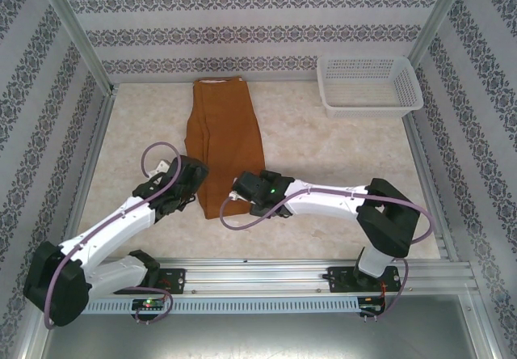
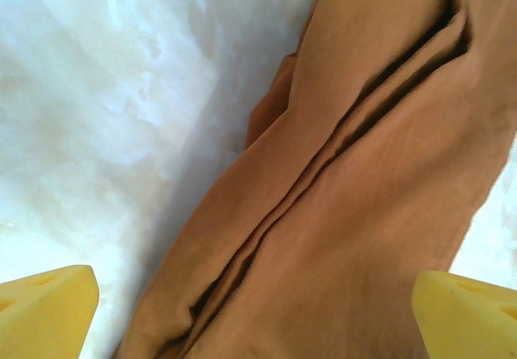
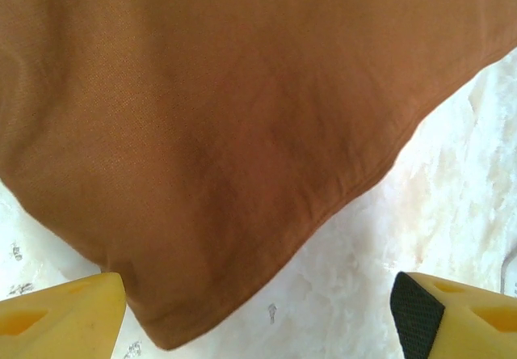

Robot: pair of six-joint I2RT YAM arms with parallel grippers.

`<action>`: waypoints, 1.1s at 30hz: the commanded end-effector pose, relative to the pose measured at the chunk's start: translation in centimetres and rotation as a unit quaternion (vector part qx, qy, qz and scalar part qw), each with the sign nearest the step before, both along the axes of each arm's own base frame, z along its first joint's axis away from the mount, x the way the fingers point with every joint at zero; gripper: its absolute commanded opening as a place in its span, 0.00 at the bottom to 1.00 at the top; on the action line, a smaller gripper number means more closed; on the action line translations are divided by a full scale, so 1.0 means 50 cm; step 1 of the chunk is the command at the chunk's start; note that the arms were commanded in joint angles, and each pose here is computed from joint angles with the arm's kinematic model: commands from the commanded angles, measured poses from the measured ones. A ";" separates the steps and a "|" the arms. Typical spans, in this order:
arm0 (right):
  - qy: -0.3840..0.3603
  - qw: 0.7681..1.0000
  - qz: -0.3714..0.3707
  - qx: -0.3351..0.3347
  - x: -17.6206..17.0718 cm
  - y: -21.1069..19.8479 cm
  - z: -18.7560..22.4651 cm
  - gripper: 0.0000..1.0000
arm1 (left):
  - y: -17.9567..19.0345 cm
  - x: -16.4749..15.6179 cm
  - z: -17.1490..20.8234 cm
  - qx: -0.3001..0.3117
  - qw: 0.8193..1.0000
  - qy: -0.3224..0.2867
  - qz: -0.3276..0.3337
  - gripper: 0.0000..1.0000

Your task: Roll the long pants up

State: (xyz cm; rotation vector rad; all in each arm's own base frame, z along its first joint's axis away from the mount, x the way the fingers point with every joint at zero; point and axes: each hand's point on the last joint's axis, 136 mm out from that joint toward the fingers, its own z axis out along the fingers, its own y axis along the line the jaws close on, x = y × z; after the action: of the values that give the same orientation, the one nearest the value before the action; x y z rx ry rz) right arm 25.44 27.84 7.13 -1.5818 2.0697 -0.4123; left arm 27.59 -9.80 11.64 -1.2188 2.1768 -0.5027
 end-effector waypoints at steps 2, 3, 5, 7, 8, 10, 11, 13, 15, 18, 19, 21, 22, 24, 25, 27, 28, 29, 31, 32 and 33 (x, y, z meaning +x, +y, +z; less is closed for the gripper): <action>-0.001 1.000 0.001 0.002 0.016 0.007 0.003 0.87 | 0.017 -0.008 0.003 0.007 1.000 0.002 0.018 1.00; 0.002 1.000 0.002 0.003 0.014 0.009 0.000 0.87 | 0.016 -0.008 0.000 0.006 1.000 0.004 0.018 1.00; 0.011 1.000 0.000 0.005 0.007 0.009 -0.006 0.87 | 0.014 -0.008 -0.008 0.006 1.000 0.011 0.017 1.00; 0.019 1.000 -0.001 0.001 0.000 0.005 -0.017 0.87 | 0.010 -0.007 -0.011 0.004 1.000 0.013 0.015 1.00; 0.022 1.000 -0.002 0.001 -0.004 0.004 -0.022 0.87 | 0.008 -0.006 -0.012 0.003 1.000 0.014 0.013 1.00; 0.032 0.999 -0.003 0.002 -0.016 0.005 -0.027 0.87 | 0.006 -0.005 -0.012 0.002 1.000 0.014 0.012 1.00; 0.035 0.999 -0.001 0.002 -0.024 0.006 -0.029 0.87 | 0.006 -0.005 -0.012 0.002 1.000 0.015 0.011 1.00; 0.041 0.999 -0.001 0.000 -0.038 0.008 -0.032 0.87 | 0.007 -0.004 -0.011 0.005 1.000 0.015 0.011 1.00; 0.045 0.999 0.001 0.002 -0.049 0.014 -0.036 0.87 | 0.008 -0.003 -0.008 0.005 1.000 0.013 0.011 1.00; 0.056 0.998 0.001 -0.007 -0.054 0.013 -0.067 0.87 | 0.007 -0.002 -0.012 0.007 1.000 0.016 0.010 1.00; 0.056 0.998 0.001 -0.014 -0.052 0.013 -0.080 0.87 | 0.005 -0.002 -0.013 0.008 1.000 0.018 0.008 1.00; 0.057 0.998 0.002 -0.020 -0.046 0.015 -0.104 0.84 | 0.003 0.000 -0.012 0.008 1.000 0.020 0.006 1.00; 0.058 0.998 -0.001 -0.020 -0.040 0.017 -0.114 0.81 | 0.002 0.000 -0.013 0.008 1.000 0.020 0.005 1.00; 0.066 0.998 -0.006 -0.017 -0.031 0.019 -0.130 0.68 | 0.002 0.002 -0.011 0.009 1.000 0.019 0.005 1.00; 0.070 0.997 -0.012 -0.015 -0.025 0.017 -0.137 0.60 | 0.003 0.002 -0.009 0.010 1.000 0.018 0.005 1.00; 0.078 0.997 -0.018 -0.017 -0.017 0.014 -0.138 0.46 | 0.006 0.001 -0.005 0.012 1.000 0.017 0.006 1.00; 0.085 0.996 -0.019 -0.014 -0.017 0.014 -0.133 0.40 | 0.007 0.000 -0.004 0.014 1.000 0.017 0.007 1.00; 0.094 0.995 -0.020 -0.011 -0.019 0.015 -0.122 0.33 | 0.009 0.000 -0.001 0.013 1.000 0.016 0.008 1.00; 0.107 0.994 -0.021 -0.003 -0.024 0.020 -0.092 0.22 | 0.011 -0.001 0.004 0.013 1.000 0.012 0.009 1.00; 0.113 0.993 -0.021 0.003 -0.028 0.024 -0.073 0.16 | 0.010 -0.002 0.005 0.012 1.000 0.011 0.010 1.00; 0.118 0.993 -0.020 0.010 -0.032 0.029 -0.054 0.05 | 0.011 -0.002 0.006 0.010 1.000 0.010 0.011 1.00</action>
State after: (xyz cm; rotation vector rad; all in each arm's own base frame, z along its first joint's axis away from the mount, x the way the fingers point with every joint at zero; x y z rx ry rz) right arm 24.20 29.30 2.50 -1.6544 2.2357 -0.2719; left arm 27.56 -9.84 10.98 -1.2374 2.1983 -0.4751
